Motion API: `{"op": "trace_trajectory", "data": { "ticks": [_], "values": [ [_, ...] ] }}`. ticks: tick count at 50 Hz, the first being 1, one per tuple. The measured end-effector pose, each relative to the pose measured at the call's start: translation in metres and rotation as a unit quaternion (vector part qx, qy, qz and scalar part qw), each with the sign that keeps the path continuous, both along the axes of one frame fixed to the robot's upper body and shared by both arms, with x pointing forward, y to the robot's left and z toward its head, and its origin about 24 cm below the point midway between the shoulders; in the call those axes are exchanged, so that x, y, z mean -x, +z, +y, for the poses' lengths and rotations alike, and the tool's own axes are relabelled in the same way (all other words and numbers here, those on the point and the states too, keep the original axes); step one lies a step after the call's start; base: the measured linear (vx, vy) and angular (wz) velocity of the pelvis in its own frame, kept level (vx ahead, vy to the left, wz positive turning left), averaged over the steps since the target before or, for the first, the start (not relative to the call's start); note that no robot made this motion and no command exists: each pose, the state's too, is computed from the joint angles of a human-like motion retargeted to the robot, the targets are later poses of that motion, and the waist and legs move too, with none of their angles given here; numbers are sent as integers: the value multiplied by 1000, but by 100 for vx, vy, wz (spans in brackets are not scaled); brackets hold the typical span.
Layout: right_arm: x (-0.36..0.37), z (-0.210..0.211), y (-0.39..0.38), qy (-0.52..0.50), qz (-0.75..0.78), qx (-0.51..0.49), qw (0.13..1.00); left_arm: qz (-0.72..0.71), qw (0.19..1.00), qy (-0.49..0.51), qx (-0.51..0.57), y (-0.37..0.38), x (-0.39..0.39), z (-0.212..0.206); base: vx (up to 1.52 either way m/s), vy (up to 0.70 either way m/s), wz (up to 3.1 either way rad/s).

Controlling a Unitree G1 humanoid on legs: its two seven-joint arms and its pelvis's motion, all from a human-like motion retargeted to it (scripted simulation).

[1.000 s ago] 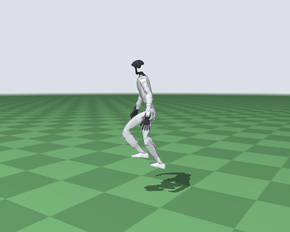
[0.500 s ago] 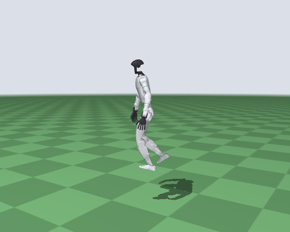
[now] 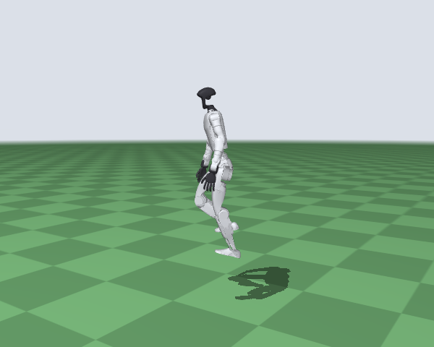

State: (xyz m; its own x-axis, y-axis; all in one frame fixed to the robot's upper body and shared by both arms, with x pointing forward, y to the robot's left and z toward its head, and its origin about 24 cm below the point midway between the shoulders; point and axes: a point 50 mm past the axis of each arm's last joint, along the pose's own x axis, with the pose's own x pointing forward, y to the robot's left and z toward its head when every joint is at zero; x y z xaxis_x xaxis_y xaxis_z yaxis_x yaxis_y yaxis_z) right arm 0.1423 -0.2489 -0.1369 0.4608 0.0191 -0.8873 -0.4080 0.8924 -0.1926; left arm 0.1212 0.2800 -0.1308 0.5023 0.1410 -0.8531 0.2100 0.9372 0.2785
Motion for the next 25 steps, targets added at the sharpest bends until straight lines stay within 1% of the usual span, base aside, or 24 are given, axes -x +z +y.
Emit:
{"op": "trace_trajectory", "data": {
  "ticks": [5,12,25],
  "values": [
    [2,10,-3,16,1,-1,1000,-22,1000,12,-16,7,-11,10,9,-16,26],
    [10,2,-5,26,20,25,999,-31,999,23,-26,9,-15,14,11,-16,21],
    [33,2,-15,14,66,26,997,49,997,51,-9,-12,25,5,13,-16,-2]
  ]
}}
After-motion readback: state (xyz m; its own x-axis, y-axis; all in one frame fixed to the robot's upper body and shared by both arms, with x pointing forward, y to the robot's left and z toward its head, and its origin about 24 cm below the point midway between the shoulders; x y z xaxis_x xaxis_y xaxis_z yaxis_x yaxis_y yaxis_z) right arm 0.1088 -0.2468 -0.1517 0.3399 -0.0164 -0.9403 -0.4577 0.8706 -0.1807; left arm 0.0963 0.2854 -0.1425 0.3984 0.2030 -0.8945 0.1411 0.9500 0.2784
